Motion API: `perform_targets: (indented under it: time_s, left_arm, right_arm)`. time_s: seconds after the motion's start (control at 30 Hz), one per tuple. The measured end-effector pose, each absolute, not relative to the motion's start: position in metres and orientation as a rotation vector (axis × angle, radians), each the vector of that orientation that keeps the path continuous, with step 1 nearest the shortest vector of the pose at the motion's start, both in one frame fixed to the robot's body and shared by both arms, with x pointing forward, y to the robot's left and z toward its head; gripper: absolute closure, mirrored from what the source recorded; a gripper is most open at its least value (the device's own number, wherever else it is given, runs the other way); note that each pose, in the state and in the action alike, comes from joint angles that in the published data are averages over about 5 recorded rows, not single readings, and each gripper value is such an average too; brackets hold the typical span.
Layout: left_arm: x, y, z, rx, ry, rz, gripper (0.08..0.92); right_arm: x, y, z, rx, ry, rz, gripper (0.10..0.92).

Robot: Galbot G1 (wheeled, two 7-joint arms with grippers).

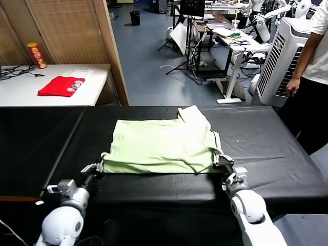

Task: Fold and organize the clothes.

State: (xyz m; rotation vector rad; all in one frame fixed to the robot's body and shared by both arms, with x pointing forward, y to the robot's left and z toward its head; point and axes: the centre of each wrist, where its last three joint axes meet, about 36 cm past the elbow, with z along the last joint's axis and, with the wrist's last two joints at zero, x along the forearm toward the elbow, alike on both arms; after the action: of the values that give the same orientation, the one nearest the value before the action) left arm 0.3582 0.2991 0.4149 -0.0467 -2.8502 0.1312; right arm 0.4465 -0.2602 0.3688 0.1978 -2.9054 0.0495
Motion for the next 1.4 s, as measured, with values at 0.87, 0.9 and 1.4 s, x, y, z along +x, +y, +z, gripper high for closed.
perform_targets:
  time_s: [0.87, 0.9, 1.4]
  left_arm:
    - [0.332, 0.298, 0.407, -0.07, -2.776, 0.13, 0.202]
    - [0.33, 0.297, 0.406, -0.076, -2.771, 0.136, 0.201]
    - [0.326, 0.296, 0.396, -0.128, -2.731, 0.211, 0.703]
  right_arm:
    - [0.364, -0.274, 0.386, 0.223, -2.846, 0.066, 0.292]
    - [0.362, -0.274, 0.385, 0.222, -2.843, 0.064, 0.312]
    - [0.352, -0.267, 0.376, 0.22, -2.816, 0.033, 0.786]
